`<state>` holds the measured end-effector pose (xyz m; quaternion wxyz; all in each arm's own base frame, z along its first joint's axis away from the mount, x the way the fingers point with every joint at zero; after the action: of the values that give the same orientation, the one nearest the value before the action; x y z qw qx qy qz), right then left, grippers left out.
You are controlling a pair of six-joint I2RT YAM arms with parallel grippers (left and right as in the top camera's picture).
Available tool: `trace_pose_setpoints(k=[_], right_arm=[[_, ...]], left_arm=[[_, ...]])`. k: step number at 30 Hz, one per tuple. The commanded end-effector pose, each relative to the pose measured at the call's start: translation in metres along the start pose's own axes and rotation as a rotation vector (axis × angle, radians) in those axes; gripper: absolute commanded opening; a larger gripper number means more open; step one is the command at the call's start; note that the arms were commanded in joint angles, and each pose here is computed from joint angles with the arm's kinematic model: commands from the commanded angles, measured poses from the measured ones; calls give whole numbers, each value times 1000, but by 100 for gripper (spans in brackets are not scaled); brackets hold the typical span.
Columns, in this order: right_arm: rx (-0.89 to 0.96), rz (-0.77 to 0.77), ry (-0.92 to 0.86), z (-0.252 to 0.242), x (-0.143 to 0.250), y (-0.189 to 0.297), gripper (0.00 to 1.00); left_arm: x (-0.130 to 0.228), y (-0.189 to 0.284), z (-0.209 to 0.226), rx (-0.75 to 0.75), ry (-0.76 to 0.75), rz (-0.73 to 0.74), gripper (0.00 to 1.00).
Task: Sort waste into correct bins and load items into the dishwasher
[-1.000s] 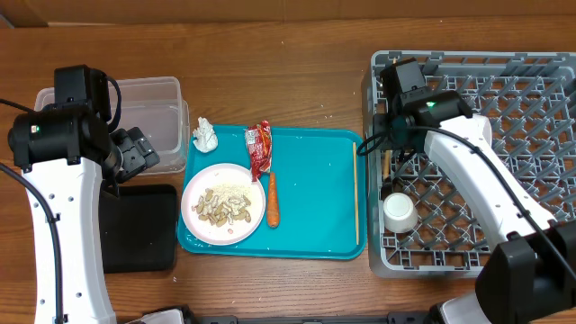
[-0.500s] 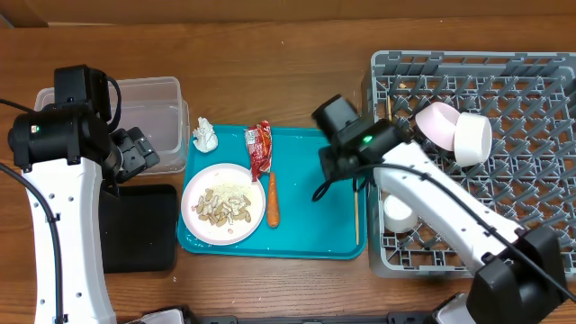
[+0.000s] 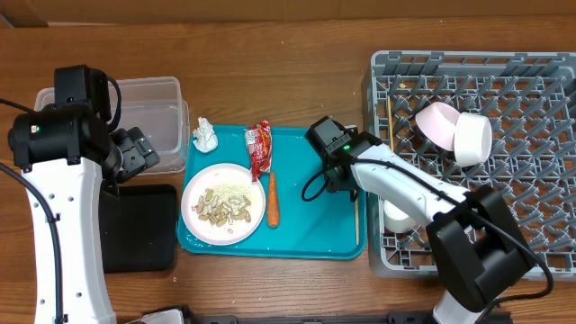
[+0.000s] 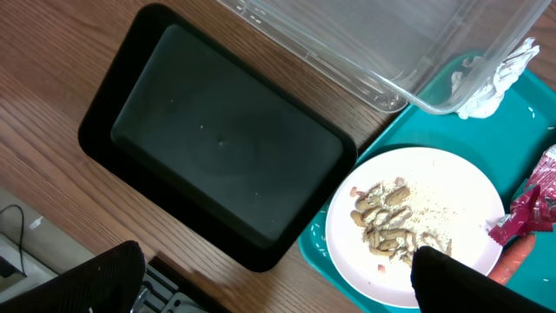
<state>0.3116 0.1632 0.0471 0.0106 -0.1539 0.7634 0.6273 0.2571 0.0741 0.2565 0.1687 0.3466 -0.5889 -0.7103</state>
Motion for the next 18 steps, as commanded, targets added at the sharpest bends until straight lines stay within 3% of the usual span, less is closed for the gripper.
trace_pose_setpoints(k=[1,8,13,18], right_arm=[[21,9,-10,-1,0,-10,53],[-41,103,12,16,15,-33,53],[-47,144,87,21,24,-39,28],[-57,121,121,31,23,-24,23]], left_arm=[[-5,6,3,-4,2,-33,100],[-5,6,3,-4,2,-33,100],[-5,6,3,-4,2,-33,100],[-5,6,3,-4,2,-33,100]])
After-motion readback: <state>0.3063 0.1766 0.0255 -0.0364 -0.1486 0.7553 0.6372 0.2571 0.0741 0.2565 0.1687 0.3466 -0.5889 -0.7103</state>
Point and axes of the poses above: each gripper's point midway between its finger pads, its own y axis back along the fingers, its own z axis along the line the jaws close on, x = y × z, the point moved 2 cm from there along y, back along the fingers, and after that the axes turned 6 degrees about y, right-handed, at the moved point
